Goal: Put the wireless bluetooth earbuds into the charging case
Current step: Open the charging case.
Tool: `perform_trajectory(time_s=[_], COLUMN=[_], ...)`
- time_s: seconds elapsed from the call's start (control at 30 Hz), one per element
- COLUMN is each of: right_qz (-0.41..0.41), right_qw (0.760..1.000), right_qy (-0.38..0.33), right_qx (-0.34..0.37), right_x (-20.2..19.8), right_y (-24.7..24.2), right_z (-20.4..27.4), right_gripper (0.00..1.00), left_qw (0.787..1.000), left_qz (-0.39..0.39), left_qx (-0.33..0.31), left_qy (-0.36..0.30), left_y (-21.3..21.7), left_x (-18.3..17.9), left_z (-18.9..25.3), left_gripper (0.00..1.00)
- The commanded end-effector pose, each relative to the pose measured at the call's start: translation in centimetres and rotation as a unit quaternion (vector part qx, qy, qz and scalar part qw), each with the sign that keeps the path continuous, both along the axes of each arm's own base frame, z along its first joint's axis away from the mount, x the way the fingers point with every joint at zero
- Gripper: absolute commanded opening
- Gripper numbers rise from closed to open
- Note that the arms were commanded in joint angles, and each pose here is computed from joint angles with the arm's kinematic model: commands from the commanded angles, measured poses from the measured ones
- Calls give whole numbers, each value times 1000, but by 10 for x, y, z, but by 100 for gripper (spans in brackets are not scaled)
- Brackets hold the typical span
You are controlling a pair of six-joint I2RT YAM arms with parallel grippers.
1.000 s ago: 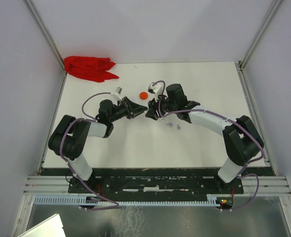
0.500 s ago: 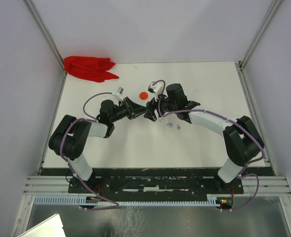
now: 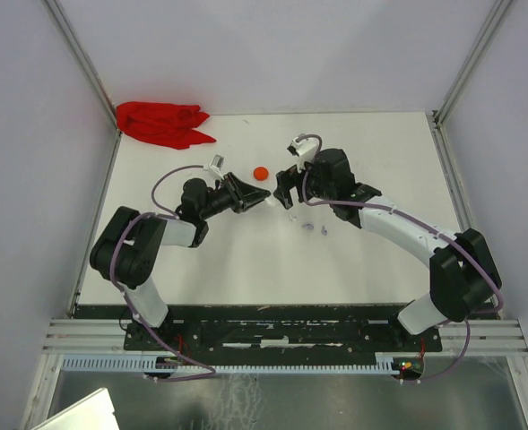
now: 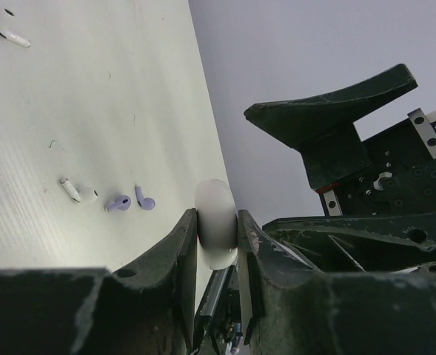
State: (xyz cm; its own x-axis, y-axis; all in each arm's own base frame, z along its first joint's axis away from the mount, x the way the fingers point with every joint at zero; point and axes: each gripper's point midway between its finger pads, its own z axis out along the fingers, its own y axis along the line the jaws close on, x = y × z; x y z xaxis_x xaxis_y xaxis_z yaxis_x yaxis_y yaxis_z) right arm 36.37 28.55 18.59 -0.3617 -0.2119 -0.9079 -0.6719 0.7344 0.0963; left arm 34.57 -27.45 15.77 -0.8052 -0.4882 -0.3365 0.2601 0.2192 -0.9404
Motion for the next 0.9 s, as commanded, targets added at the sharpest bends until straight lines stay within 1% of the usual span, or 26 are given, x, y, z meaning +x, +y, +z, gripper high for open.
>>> perform_trajectory(time_s=[0.0,0.37,0.5,0.67,0.87], right_qz=[-45,-57,-63,-84,-90], right_qw=[999,998,997,996,996], right_qy=[1,35,39,35,21], right_qx=[-1,-18,-20,-23,-8], right_x=[7,9,12,15,18], right_y=[-12,-12,-13,-20,-22], right_z=[8,-34,-42,-45,-31], right_gripper=[99,100,100,100,100], left_qw=[999,997,996,996,996], left_qz=[2,-8,-11,-12,-12], left_qx=[-36,-70,-80,-89,-92], left_qy=[-26,-24,-23,-20,-13], left_y=[-4,-5,-6,-6,-5], left_x=[10,7,5,5,5], left_z=[27,42,46,48,45], left_gripper=[3,3,3,3,3])
